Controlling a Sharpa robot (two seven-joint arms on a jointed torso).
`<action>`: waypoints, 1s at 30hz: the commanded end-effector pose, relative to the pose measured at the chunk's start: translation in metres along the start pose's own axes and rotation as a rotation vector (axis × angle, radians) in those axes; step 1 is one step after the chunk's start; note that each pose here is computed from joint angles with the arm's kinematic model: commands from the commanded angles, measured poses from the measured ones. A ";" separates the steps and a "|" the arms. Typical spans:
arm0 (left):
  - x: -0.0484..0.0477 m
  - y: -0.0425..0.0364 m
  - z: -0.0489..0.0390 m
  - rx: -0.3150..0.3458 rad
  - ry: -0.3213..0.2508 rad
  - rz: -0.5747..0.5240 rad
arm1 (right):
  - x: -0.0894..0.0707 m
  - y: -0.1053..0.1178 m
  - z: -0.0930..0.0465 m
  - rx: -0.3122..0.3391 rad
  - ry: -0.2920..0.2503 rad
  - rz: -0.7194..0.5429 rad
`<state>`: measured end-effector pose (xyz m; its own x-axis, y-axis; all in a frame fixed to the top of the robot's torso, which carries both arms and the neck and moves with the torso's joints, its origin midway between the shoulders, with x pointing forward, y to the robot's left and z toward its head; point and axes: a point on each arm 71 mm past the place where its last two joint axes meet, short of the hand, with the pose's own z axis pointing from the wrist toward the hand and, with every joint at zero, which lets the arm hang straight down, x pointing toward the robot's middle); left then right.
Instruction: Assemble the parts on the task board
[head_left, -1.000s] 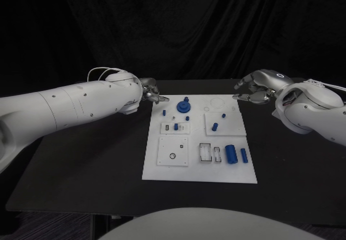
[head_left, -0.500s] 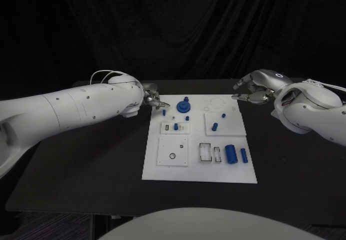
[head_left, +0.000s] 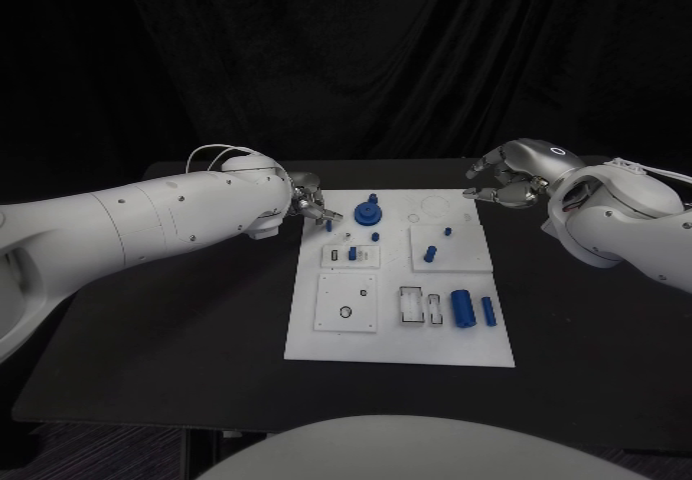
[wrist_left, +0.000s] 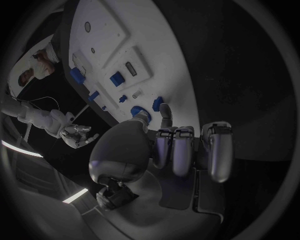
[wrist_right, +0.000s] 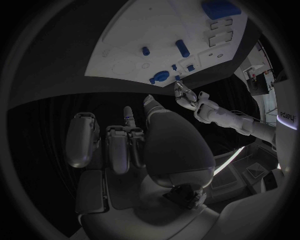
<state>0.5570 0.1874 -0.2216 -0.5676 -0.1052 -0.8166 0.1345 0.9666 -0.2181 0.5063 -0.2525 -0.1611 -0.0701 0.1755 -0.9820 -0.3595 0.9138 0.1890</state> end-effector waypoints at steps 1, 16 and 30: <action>0.0022 -0.0022 0.0008 0.017 0.015 0.002 | 0.001 0.000 0.000 0.004 -0.005 -0.001; 0.0072 -0.0031 0.0041 0.018 0.014 -0.002 | 0.001 0.000 0.000 0.006 0.000 -0.001; 0.0071 -0.0022 0.0061 0.021 -0.004 -0.009 | 0.002 -0.001 0.000 0.011 0.010 -0.003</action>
<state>0.5577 0.1862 -0.2304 -0.5725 -0.1082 -0.8127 0.1297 0.9668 -0.2201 0.5066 -0.2524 -0.1615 -0.0731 0.1735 -0.9821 -0.3582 0.9145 0.1882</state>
